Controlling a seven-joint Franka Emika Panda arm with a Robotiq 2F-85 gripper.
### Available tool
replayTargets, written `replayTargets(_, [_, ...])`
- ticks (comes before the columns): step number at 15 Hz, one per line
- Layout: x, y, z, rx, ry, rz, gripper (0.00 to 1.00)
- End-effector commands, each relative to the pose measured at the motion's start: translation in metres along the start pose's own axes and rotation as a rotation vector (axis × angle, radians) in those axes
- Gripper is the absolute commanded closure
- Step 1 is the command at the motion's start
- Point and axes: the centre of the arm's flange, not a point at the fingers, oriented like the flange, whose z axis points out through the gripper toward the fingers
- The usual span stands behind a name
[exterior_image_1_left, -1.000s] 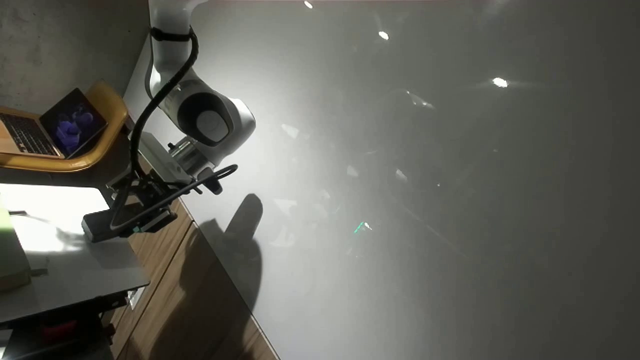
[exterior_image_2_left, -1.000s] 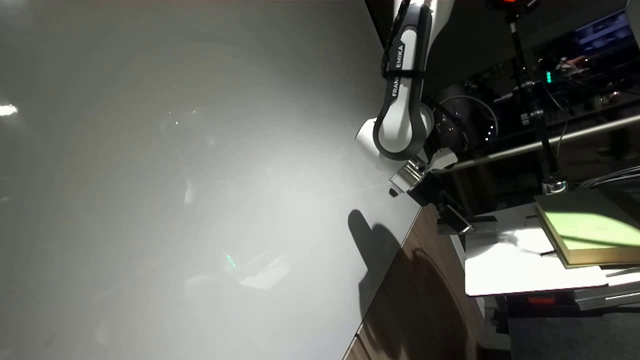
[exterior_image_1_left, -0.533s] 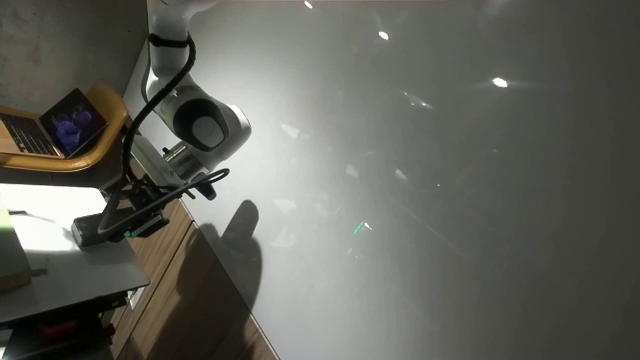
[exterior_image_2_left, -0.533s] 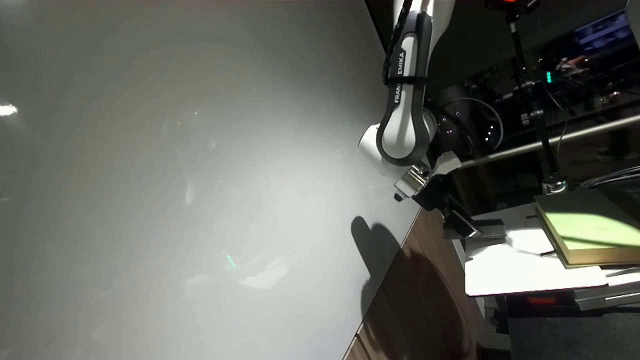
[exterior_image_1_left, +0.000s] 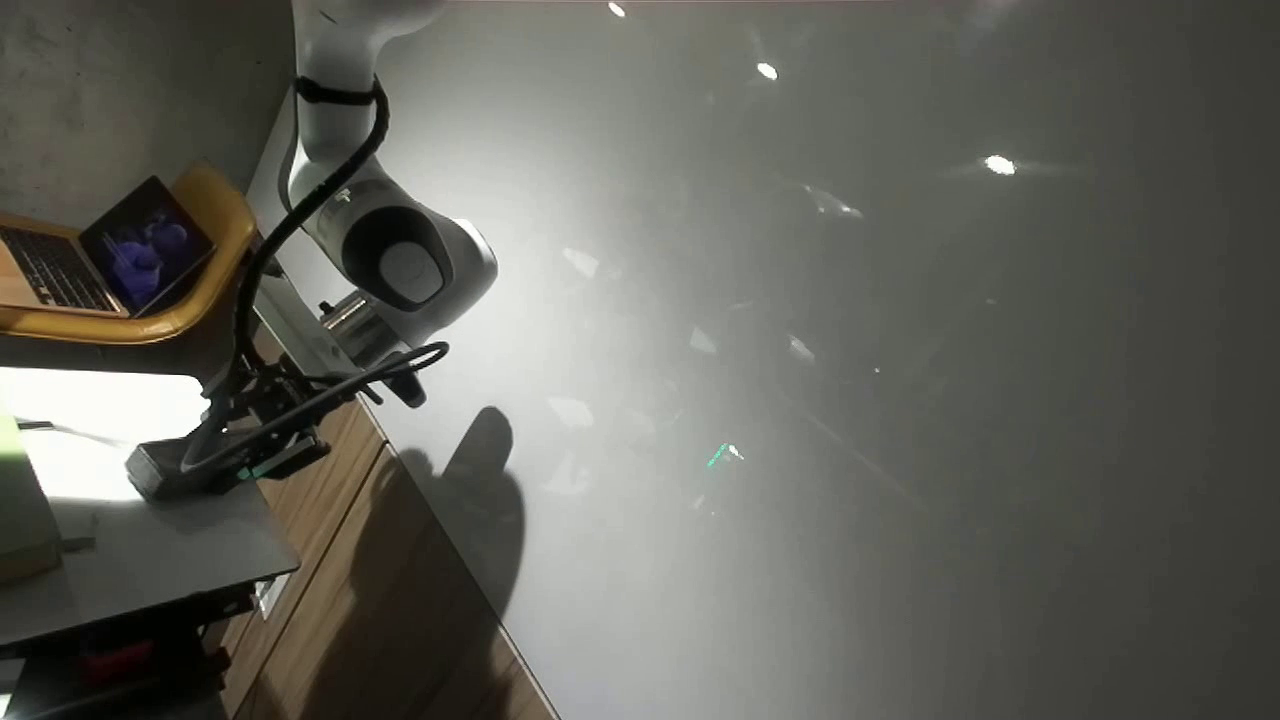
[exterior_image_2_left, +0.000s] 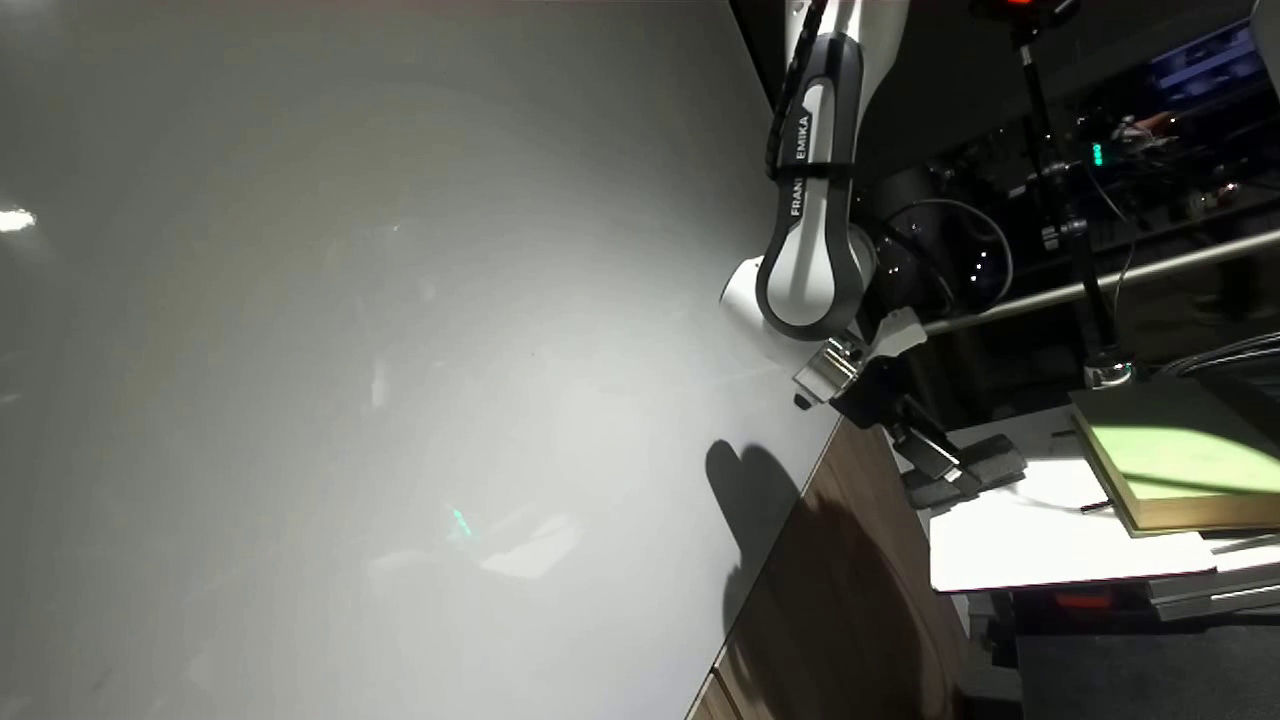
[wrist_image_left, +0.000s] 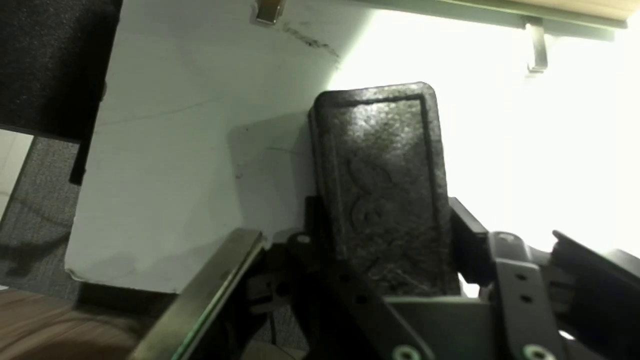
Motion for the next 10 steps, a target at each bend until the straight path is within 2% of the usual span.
replayTargets(1, [0.0023,0.0054,-0.0042,-0.008,0.004,0.014,0.10])
replayTargets(3, [0.0020,0.0068,-0.0055,-0.008,0.008,0.015,0.01])
replayTargets(10, [-0.0006,0.0033,-0.0114,-0.021,0.038,-0.003,0.00])
